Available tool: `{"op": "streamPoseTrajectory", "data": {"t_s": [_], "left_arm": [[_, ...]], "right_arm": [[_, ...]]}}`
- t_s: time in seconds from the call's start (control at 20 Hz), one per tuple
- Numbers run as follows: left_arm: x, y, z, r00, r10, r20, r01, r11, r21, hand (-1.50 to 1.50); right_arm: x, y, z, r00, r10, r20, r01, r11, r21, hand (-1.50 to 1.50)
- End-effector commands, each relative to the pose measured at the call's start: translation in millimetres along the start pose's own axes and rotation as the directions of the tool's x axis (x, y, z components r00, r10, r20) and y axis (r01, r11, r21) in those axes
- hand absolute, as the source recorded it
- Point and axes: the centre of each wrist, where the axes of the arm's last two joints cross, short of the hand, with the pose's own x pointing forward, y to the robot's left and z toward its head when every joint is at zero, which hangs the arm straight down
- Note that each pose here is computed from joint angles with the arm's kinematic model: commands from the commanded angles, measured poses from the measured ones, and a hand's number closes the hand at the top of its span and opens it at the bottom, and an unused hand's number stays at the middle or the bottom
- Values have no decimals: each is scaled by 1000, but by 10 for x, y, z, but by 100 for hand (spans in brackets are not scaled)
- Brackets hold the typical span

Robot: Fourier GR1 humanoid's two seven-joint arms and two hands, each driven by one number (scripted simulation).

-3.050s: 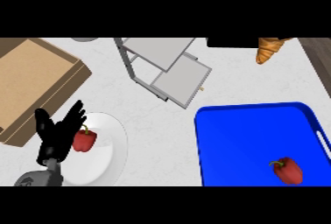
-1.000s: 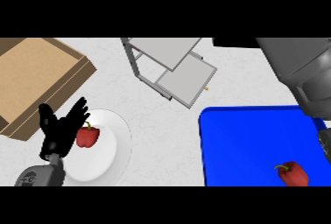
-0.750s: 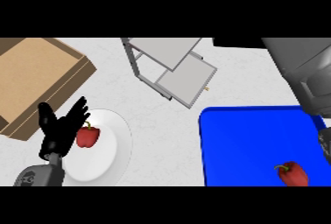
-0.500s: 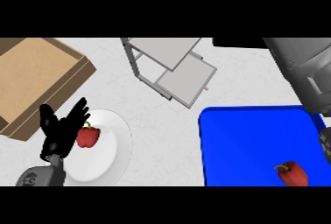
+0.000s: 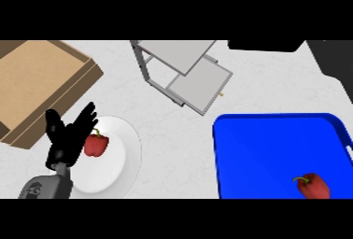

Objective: Pick the croissant from the tray and place it in the tiered shelf

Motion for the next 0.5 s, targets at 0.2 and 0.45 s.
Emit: {"op": "streamPoseTrajectory", "data": {"t_s": [0.2, 0.45], "left_arm": [[60, -88, -7, 1000, -9, -19, 8, 999, -38, 0], [0, -39, 0, 1000, 1, 9, -1, 1000, -17, 0]], "right_arm": [[145, -483, 256, 999, -34, -29, 24, 960, -280, -150], [91, -1004, 677, 993, -106, -41, 80, 906, -416, -150]]}}
